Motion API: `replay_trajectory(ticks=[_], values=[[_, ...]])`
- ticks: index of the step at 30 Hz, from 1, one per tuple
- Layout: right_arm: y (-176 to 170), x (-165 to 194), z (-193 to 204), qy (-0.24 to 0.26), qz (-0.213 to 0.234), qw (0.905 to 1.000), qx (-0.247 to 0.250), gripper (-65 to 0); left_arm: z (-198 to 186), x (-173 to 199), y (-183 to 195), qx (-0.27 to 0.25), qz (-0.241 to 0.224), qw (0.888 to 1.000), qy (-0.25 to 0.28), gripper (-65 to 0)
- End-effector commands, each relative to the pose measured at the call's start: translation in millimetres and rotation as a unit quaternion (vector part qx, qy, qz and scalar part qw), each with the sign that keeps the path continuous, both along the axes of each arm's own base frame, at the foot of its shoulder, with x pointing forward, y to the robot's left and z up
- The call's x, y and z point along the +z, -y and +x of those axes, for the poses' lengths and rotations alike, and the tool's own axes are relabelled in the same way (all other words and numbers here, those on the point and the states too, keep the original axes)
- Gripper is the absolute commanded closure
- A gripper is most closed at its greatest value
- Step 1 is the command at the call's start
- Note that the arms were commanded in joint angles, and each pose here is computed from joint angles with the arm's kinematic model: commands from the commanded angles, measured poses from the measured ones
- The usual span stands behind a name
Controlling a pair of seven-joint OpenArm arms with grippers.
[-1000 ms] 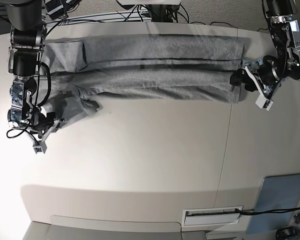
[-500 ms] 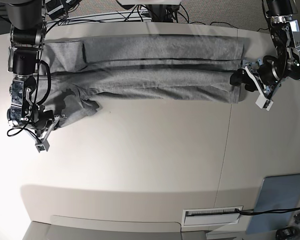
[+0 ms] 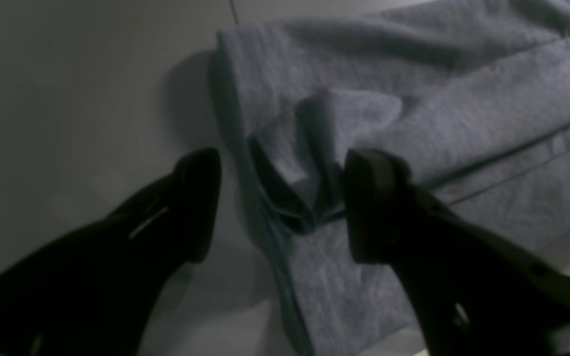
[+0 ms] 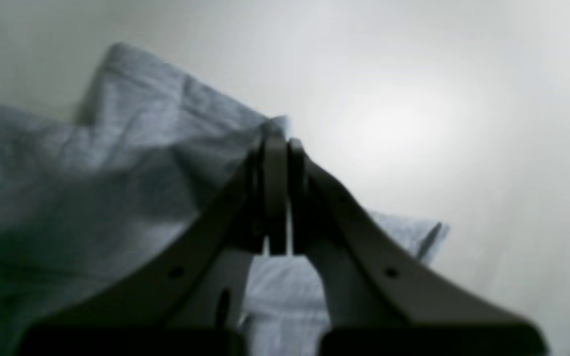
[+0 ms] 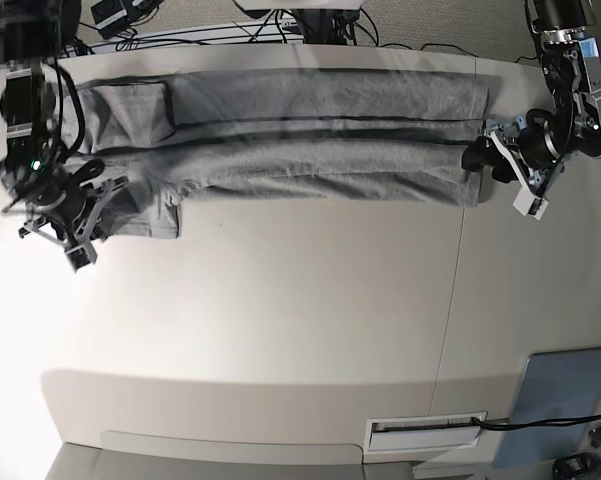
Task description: Fold the T-shirt properly
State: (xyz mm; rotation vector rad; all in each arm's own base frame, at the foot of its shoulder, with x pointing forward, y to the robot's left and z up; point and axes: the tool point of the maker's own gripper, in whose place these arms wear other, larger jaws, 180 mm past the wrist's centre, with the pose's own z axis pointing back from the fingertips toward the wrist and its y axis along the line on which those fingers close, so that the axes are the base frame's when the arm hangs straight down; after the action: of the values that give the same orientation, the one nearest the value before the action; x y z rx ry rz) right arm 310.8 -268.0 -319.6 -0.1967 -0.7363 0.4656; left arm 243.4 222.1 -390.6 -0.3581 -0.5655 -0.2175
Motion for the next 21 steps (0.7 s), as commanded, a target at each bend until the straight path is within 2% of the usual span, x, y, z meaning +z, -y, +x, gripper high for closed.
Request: replay_trajectory(ticks=[1,5,10,21], values=[[-4,15,-1,0.024,-0.008,0.9996,0.014,0.0,9,12,-4,-0.001,0.005,1.0,0.022,-39.7],[-33,18,-41,0.02,-0.017,0.9984,0.049,0.0,9,11,-5,-0.001,0.007,1.0,0.021,-39.7],[-58,11,-86,-0.011,-0.008,0.9965,0.082,0.0,9,11,-5,-0.001,0.007,1.0,0.022,-39.7],[-85,9,-142,-0.069,0.004,0.991,0.114,0.0,9,11,-5,-0.001,0.007,1.0,0.022,-39.7]])
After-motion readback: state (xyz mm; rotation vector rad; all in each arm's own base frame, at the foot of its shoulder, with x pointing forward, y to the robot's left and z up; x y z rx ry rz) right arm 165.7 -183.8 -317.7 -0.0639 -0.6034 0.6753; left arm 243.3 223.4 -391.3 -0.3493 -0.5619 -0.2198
